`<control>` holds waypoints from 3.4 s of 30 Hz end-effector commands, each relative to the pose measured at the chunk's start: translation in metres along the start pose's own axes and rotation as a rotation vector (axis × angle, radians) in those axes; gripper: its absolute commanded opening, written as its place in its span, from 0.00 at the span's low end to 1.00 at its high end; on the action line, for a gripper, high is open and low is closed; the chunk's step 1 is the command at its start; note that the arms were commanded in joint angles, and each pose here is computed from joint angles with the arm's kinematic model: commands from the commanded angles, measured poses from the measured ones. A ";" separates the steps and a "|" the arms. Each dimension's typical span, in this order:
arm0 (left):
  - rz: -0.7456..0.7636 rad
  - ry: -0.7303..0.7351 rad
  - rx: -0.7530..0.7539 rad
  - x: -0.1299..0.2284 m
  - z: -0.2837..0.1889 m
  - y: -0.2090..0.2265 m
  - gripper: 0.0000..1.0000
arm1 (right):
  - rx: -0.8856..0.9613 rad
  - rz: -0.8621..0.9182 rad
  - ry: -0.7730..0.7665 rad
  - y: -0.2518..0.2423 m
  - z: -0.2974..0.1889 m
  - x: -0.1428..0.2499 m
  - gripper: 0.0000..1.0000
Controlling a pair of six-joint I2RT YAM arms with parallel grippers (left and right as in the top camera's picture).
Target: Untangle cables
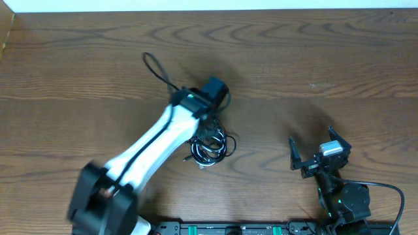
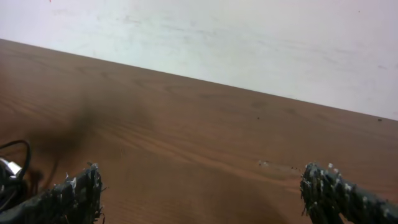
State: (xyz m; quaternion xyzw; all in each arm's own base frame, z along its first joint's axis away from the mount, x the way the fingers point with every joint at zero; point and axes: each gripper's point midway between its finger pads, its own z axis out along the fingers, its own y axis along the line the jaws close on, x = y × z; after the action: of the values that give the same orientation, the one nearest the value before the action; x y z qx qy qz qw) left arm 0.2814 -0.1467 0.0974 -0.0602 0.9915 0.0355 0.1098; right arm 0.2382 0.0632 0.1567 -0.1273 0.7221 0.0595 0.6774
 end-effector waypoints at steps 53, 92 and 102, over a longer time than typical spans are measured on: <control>0.376 -0.020 0.120 0.039 -0.004 -0.083 0.82 | -0.007 0.008 -0.002 0.001 0.000 0.000 0.99; 0.338 -0.172 0.250 0.024 -0.067 -0.078 0.98 | -0.007 0.008 -0.002 0.001 0.000 0.000 0.99; 0.338 -0.172 0.251 0.024 -0.068 -0.078 0.98 | -0.007 0.008 -0.002 0.001 0.000 0.000 0.99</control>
State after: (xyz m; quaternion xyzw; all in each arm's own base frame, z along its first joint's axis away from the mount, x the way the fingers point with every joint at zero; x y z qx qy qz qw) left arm 0.2494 -0.2336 0.1473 0.1254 0.9726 -0.0656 0.1846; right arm 0.2382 0.0632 0.1568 -0.1273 0.7220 0.0595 0.6775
